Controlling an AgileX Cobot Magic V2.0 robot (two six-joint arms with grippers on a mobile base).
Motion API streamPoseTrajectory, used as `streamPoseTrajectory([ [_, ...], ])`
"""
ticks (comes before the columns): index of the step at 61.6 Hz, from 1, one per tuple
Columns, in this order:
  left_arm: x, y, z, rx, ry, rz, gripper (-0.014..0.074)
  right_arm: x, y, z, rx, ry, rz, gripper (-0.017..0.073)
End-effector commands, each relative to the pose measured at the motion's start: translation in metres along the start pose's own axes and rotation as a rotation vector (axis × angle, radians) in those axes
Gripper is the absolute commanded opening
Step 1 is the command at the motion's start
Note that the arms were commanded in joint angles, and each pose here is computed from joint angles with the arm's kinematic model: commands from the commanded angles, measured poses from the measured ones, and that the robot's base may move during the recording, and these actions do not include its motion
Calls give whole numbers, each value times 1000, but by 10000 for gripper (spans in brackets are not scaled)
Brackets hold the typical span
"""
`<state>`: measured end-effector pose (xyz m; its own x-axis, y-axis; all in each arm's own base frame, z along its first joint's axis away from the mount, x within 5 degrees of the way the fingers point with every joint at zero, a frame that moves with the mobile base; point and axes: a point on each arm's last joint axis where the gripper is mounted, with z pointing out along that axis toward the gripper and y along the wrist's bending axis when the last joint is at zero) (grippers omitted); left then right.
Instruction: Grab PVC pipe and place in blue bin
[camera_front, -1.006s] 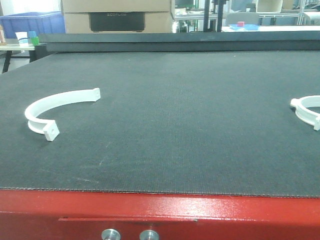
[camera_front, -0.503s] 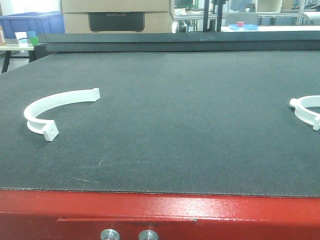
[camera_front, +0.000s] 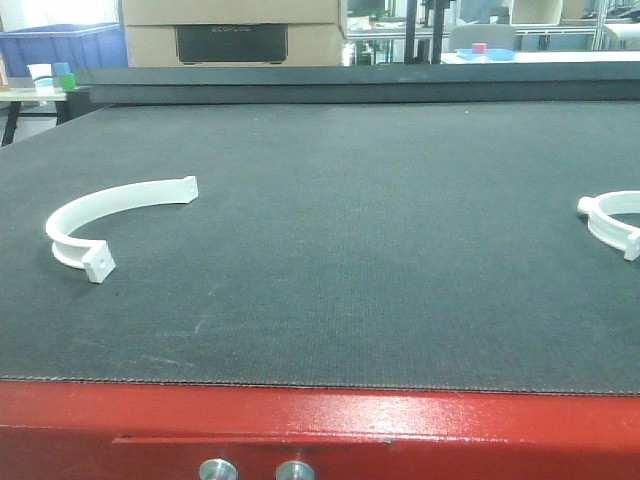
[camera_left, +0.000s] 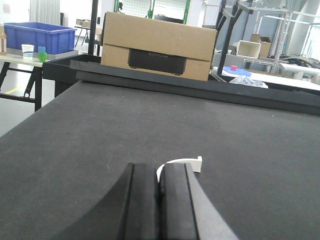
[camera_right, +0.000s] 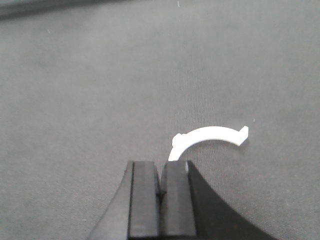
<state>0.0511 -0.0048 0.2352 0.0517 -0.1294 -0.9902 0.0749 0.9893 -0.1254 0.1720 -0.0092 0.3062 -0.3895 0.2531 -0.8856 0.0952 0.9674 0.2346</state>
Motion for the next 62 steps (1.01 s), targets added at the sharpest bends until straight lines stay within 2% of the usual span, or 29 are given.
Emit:
streamPoseTrajectory([
  [1,-9,-1,-2,5,-22,-10,-111,-10,1,9,5,-17,5,-163],
  [17,-32,-5,12,5,68,-12,-111,-16,0,23,11,13,6,-163],
  [24,-50,-7,30,-2,116,-14,-111,-16,-2,27,36,17,-69,-163],
  [29,-59,-7,45,-9,158,-14,-111,-15,-4,32,44,32,-89,-163],
  [42,-73,-8,86,-23,264,-16,-111,-5,-8,54,57,122,-82,-163],
  [54,-77,-6,108,-40,257,-16,-111,-6,-11,77,70,143,-82,-163],
  [62,-75,-4,115,-48,249,8,-111,-6,-13,93,78,173,-80,-144],
])
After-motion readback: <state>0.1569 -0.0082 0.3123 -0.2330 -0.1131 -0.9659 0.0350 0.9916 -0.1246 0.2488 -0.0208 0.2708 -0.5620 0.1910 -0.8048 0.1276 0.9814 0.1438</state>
